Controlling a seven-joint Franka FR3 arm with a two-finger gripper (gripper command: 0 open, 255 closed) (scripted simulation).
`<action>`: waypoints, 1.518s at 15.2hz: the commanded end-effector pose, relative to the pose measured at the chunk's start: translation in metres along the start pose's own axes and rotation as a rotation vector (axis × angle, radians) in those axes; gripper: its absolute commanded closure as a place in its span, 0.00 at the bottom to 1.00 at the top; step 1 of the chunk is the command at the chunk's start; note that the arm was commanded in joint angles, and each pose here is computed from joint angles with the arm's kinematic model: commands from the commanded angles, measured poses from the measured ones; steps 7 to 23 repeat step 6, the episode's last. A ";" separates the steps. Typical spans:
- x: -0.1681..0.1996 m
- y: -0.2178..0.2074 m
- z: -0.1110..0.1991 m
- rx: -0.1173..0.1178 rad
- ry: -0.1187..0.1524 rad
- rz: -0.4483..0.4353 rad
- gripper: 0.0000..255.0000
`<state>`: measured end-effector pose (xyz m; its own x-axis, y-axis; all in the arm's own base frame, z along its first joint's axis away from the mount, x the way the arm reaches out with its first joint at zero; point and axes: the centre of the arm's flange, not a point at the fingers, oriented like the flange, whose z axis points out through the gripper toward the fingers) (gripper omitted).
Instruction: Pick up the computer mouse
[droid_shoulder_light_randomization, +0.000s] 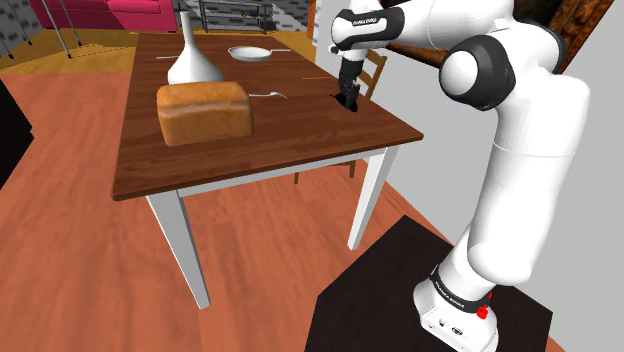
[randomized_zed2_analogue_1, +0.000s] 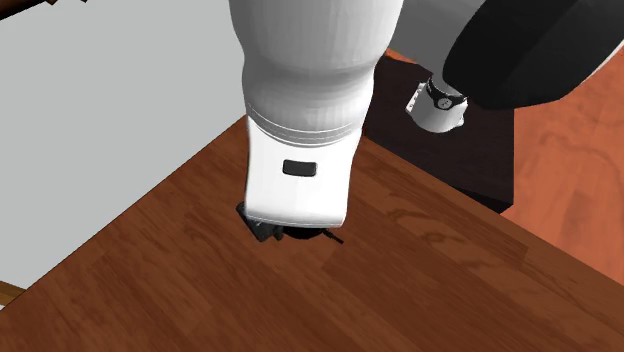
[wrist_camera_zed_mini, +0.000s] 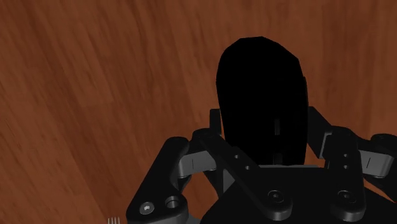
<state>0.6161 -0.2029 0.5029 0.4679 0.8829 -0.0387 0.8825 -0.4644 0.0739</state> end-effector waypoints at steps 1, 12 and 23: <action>-0.001 0.001 -0.010 0.000 0.000 0.000 1.00; -0.001 0.003 -0.027 0.000 0.000 0.000 1.00; -0.001 0.003 -0.027 0.000 0.000 0.000 1.00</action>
